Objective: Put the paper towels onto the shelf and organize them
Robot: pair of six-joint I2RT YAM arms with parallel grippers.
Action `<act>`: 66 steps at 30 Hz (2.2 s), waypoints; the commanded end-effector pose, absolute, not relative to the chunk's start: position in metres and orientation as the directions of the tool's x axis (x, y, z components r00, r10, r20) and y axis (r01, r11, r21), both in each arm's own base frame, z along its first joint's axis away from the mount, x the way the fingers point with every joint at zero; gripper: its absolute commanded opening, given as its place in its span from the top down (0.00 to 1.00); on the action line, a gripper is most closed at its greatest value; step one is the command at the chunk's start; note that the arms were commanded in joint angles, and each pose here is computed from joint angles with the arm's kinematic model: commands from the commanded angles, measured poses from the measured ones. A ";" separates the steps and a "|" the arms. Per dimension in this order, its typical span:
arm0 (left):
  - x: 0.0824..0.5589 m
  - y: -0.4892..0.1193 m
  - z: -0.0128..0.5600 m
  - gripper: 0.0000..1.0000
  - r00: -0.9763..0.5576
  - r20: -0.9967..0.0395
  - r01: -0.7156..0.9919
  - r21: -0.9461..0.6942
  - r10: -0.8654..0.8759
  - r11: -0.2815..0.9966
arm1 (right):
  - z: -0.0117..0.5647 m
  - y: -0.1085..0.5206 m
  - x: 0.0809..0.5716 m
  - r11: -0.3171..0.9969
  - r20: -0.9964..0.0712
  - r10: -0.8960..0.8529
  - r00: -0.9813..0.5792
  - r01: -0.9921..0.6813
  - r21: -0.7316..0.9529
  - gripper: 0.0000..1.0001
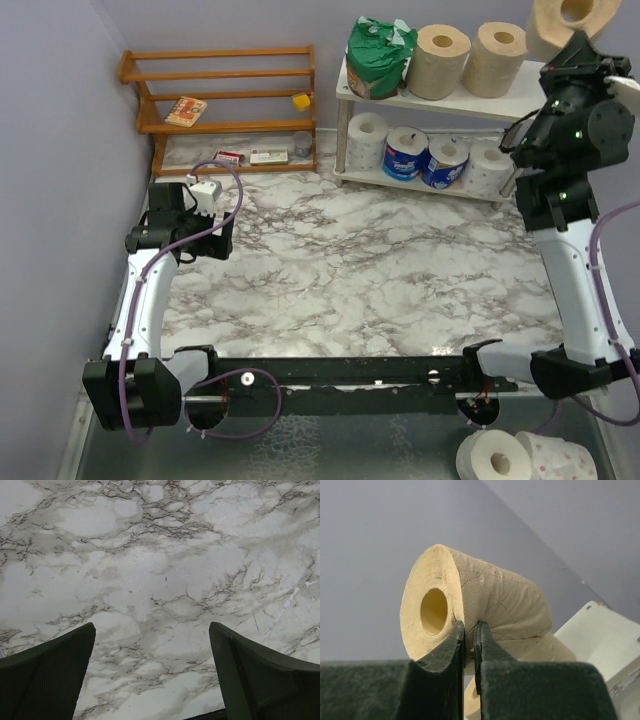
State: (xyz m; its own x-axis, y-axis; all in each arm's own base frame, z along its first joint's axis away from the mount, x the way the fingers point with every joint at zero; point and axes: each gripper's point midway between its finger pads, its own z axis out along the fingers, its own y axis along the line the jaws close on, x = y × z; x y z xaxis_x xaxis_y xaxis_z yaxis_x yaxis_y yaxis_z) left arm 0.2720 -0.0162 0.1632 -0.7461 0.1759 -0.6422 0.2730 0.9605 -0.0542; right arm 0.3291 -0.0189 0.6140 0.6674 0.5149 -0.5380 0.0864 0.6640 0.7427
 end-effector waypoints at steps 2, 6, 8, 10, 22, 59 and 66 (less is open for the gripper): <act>0.272 -0.018 0.171 0.01 -0.720 -0.668 0.295 -0.053 0.185 0.954 | 0.638 -0.076 0.362 0.594 -0.449 0.525 0.723 0.067 0.802 0.99; 0.272 -0.018 0.169 0.01 -0.724 -0.664 0.294 -0.055 0.185 0.954 | 0.613 -0.128 0.396 0.526 -0.445 0.576 0.685 0.106 0.844 0.99; 0.272 -0.018 0.169 0.01 -0.726 -0.662 0.295 -0.056 0.186 0.954 | 0.598 -0.137 0.408 0.521 -0.456 0.607 0.651 0.107 0.847 0.99; 0.273 -0.018 0.167 0.01 -0.729 -0.659 0.296 -0.059 0.186 0.953 | 0.585 -0.133 0.416 0.529 -0.466 0.638 0.613 0.091 0.844 0.99; 0.273 -0.016 0.163 0.01 -0.741 -0.646 0.285 -0.059 0.181 0.957 | 0.541 -0.115 0.464 0.471 -0.426 0.783 0.454 0.016 0.882 0.99; 0.273 -0.016 0.168 0.01 -0.730 -0.659 0.285 -0.053 0.181 0.957 | 0.542 -0.132 0.463 0.557 -0.487 0.696 0.527 0.032 0.830 0.44; 0.273 -0.016 0.168 0.01 -0.731 -0.659 0.284 -0.054 0.180 0.957 | 0.582 -0.122 0.431 0.677 -0.540 0.604 0.587 -0.021 0.735 0.02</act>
State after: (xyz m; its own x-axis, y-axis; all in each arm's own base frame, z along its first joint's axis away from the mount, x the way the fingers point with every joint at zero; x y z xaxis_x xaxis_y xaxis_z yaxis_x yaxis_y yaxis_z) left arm 0.2722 -0.0150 0.1623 -0.7483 0.1748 -0.6399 0.2712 0.9610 -0.0546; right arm 0.4789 -0.1309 0.5145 0.4840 0.7039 -0.5199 0.0801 0.5560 0.8273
